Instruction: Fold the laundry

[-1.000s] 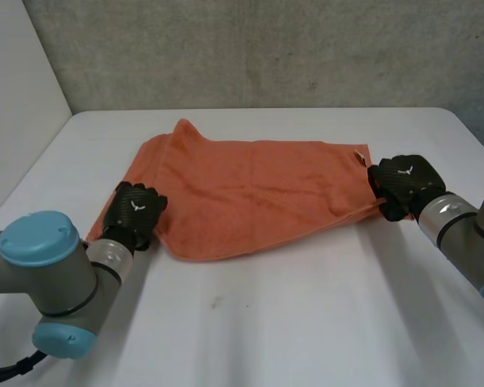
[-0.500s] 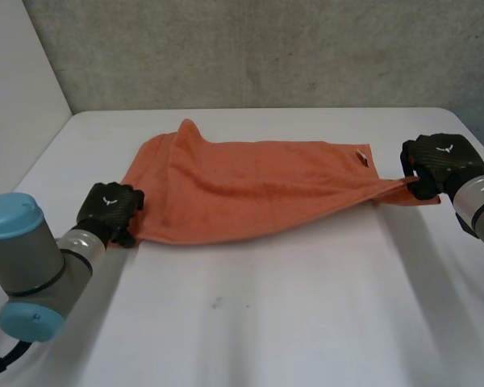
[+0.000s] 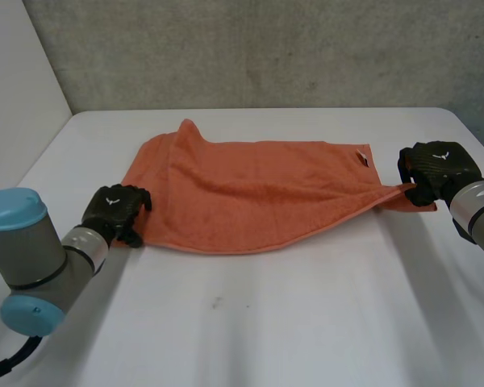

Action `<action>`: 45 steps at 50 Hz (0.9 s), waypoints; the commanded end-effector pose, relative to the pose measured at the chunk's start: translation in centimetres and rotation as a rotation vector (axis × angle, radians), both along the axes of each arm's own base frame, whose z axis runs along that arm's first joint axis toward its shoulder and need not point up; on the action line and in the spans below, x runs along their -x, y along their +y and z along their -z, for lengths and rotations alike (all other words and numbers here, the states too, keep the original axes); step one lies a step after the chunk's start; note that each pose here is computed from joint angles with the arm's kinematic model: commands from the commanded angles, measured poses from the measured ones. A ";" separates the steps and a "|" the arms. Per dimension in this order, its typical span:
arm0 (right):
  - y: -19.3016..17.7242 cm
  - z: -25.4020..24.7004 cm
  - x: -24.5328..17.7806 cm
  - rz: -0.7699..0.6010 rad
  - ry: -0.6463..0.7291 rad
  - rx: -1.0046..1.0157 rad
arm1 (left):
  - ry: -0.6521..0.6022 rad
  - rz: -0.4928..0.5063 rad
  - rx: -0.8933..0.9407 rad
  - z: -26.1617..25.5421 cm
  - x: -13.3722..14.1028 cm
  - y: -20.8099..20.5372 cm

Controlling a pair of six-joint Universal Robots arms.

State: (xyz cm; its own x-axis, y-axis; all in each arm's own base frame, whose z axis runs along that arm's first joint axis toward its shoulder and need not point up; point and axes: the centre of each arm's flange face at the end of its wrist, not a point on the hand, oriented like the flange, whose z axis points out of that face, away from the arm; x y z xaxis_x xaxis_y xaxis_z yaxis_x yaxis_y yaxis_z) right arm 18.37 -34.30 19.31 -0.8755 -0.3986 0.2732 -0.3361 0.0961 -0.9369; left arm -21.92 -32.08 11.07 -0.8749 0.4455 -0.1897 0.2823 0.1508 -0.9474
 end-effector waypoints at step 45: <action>-0.1 1.4 -0.1 -0.008 0.007 -0.036 | -0.279 -0.037 0.025 0.0 -4.4 -2.6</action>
State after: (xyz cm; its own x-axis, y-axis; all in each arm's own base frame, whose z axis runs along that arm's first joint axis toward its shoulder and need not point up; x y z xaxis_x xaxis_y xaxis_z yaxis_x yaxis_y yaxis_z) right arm 18.45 -34.33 18.24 -0.8706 -0.4126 0.2680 -0.3432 0.1190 -0.9317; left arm -17.50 -33.91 11.29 -0.8017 0.4113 -0.4337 0.5297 0.1528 -0.8343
